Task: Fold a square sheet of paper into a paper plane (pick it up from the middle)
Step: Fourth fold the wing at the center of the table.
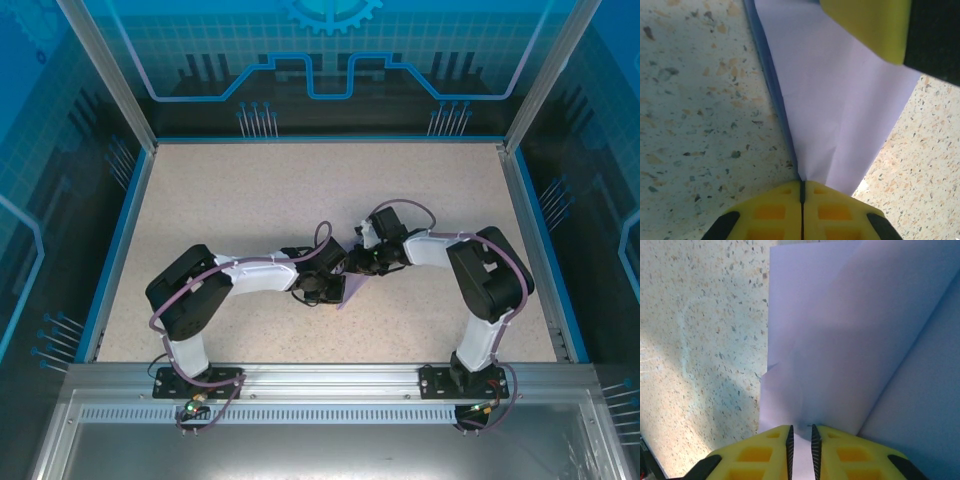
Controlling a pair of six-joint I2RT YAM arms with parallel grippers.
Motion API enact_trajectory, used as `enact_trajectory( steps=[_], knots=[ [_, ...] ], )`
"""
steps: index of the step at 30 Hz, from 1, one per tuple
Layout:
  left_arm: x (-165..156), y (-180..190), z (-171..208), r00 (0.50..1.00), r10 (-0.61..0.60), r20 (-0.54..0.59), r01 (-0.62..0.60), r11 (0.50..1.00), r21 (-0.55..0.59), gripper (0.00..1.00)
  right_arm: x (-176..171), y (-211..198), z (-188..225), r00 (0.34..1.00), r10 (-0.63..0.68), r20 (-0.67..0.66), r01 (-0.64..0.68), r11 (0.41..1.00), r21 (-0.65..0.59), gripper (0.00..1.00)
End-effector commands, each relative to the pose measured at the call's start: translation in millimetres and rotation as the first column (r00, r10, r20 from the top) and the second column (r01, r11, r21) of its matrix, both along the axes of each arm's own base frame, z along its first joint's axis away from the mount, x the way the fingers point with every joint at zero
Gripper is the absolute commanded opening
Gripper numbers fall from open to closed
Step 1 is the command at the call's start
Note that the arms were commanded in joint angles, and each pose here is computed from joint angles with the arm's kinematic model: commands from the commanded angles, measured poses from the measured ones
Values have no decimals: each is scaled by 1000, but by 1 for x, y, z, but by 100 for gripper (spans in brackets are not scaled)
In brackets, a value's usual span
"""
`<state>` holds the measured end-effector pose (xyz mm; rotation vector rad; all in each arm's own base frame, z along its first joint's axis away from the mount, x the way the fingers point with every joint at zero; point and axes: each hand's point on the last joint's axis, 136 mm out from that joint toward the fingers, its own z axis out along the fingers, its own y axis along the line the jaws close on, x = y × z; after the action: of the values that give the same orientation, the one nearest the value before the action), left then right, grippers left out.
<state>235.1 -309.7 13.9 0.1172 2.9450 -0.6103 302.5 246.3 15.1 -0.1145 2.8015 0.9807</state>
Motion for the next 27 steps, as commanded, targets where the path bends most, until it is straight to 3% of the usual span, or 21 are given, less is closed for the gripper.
enact_trajectory(
  steps=[1,13,23,27],
  knots=[
    [-11,15,-25,999,1,-39,3,996,88,5,-6,-12,3,999,-33,-21,33,999,6,23],
    [-13,15,-36,999,-16,-46,21,995,100,3,-30,4,33,992,-82,-95,99,975,201,17],
    [-15,15,-39,999,-25,-48,29,995,98,3,-43,17,9,982,-85,-167,120,970,213,11],
    [-15,16,-40,999,-25,-48,29,995,100,3,-47,12,-5,980,-86,-180,115,981,156,11]
  ],
)
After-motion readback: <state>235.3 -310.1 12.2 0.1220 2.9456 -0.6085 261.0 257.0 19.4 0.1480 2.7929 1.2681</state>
